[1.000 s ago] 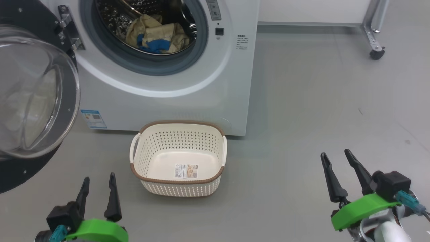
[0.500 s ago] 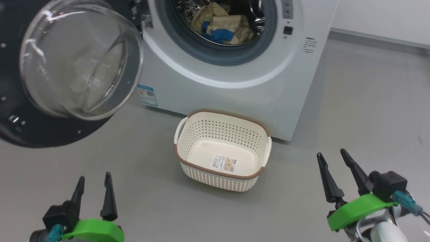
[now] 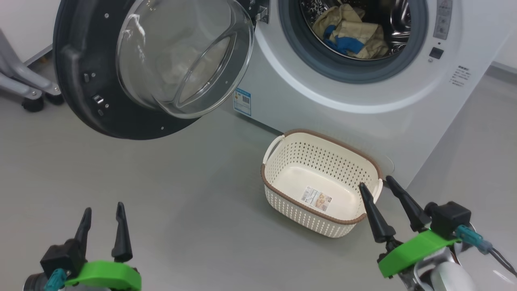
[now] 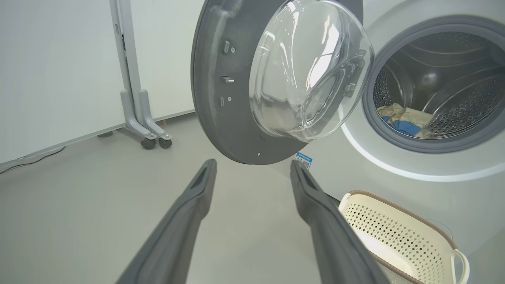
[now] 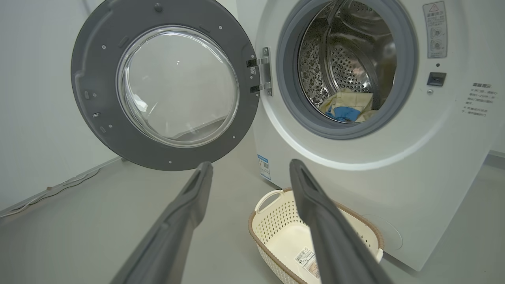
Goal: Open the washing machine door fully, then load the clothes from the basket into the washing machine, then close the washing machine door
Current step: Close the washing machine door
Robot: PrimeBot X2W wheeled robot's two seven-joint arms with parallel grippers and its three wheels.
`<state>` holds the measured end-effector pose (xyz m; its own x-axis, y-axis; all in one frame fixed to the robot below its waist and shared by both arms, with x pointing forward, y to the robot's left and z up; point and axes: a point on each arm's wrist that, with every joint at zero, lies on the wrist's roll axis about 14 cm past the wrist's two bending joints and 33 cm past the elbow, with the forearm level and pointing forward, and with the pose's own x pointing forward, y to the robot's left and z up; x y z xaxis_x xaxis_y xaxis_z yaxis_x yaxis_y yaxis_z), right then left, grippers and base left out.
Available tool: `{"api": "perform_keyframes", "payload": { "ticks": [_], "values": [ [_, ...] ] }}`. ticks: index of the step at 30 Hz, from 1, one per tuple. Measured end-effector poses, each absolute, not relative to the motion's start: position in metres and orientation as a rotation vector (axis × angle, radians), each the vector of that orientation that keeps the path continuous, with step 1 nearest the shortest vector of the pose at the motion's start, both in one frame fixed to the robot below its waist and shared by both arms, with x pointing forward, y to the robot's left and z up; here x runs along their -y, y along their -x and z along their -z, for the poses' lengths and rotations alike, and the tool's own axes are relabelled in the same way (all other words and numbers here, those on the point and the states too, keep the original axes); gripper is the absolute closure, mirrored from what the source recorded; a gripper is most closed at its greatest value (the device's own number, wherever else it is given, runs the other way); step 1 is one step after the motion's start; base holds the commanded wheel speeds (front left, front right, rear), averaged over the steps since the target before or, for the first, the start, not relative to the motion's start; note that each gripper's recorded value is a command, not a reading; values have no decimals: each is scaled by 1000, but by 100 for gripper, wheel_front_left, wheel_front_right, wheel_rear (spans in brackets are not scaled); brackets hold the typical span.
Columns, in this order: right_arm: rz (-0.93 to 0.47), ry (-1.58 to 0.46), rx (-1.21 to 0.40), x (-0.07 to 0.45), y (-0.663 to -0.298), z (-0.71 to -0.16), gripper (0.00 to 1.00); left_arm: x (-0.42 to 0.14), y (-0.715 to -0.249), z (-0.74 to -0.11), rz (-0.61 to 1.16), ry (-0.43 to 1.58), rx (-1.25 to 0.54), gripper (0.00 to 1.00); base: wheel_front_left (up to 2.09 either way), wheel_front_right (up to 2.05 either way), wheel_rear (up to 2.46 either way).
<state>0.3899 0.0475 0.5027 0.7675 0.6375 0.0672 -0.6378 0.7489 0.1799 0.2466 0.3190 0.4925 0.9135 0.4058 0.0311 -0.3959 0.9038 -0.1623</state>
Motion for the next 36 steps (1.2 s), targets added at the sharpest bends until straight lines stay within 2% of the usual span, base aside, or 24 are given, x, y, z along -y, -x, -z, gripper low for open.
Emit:
{"api": "perform_keyframes", "payload": {
  "ticks": [17,36],
  "values": [
    [-826,-224,-11,-95,-390,-504,0,-340,-229,-501,-518,140,89,0,0,0,0],
    [-835,-225,-6,-98,-390,-506,0,-339,-227,-499,-526,137,85,0,0,0,0]
  ]
}}
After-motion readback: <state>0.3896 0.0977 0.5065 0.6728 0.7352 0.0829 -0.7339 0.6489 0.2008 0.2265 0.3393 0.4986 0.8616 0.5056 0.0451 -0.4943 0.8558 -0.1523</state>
